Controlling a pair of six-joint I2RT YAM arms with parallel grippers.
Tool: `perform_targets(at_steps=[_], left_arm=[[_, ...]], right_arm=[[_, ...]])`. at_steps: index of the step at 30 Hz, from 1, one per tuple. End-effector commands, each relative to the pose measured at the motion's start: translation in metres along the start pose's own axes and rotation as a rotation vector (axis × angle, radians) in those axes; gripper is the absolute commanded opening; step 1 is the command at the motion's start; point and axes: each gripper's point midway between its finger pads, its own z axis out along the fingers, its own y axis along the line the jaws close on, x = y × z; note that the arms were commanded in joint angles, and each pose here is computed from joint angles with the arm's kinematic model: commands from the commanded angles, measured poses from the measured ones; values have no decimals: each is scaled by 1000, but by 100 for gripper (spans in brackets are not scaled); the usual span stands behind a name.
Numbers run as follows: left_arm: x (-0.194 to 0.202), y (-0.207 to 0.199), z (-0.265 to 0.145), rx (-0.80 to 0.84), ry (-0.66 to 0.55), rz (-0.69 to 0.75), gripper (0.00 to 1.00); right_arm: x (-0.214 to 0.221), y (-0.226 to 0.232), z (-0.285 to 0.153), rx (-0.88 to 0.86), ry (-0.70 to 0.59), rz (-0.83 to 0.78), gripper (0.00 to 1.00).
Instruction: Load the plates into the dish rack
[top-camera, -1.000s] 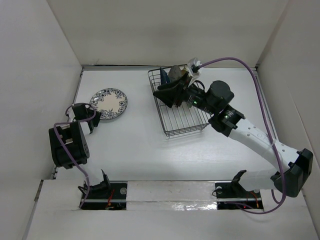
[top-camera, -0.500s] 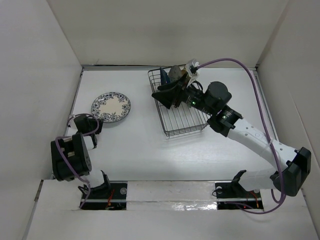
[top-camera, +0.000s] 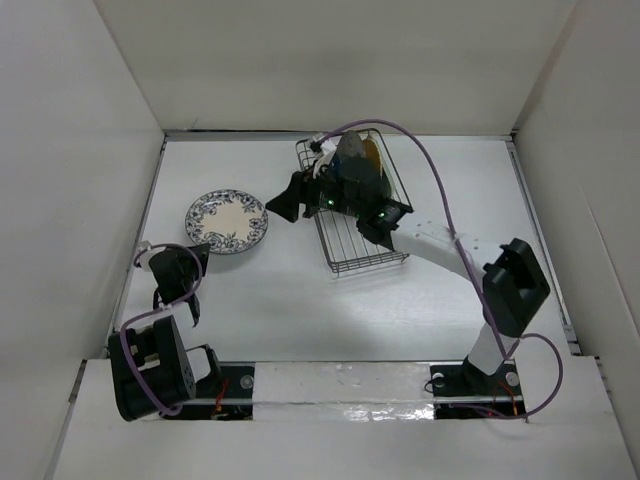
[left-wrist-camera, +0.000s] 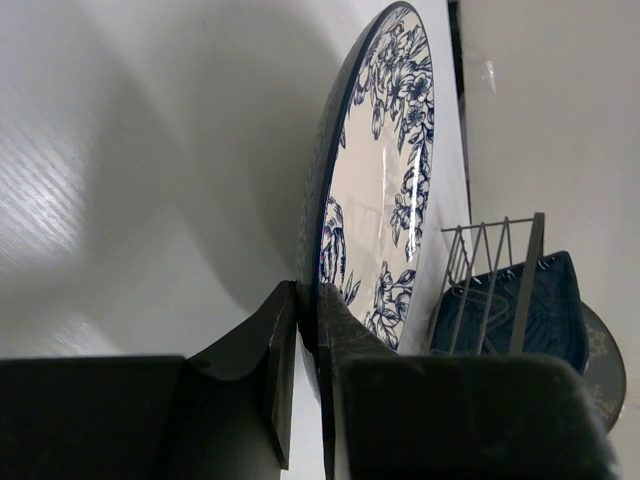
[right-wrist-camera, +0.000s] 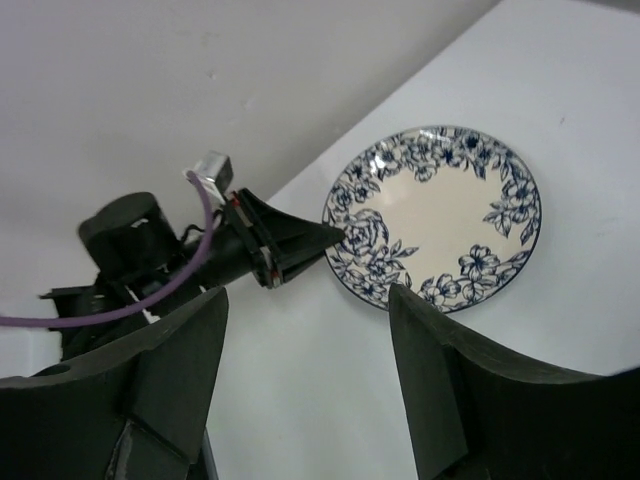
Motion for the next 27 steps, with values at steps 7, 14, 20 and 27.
perform_targets(at_steps=[7, 14, 20, 27], left_arm=[[-30, -115, -41, 421, -78, 15, 0], [-24, -144, -70, 523, -35, 40, 0], [-17, -170, -98, 617, 17, 87, 0], [-7, -191, -127, 720, 70, 141, 0]], right_arm=[[7, -30, 43, 111, 11, 13, 98], [8, -79, 57, 216, 21, 63, 100], [13, -89, 58, 229, 44, 69, 100], [20, -69, 62, 107, 64, 90, 95]])
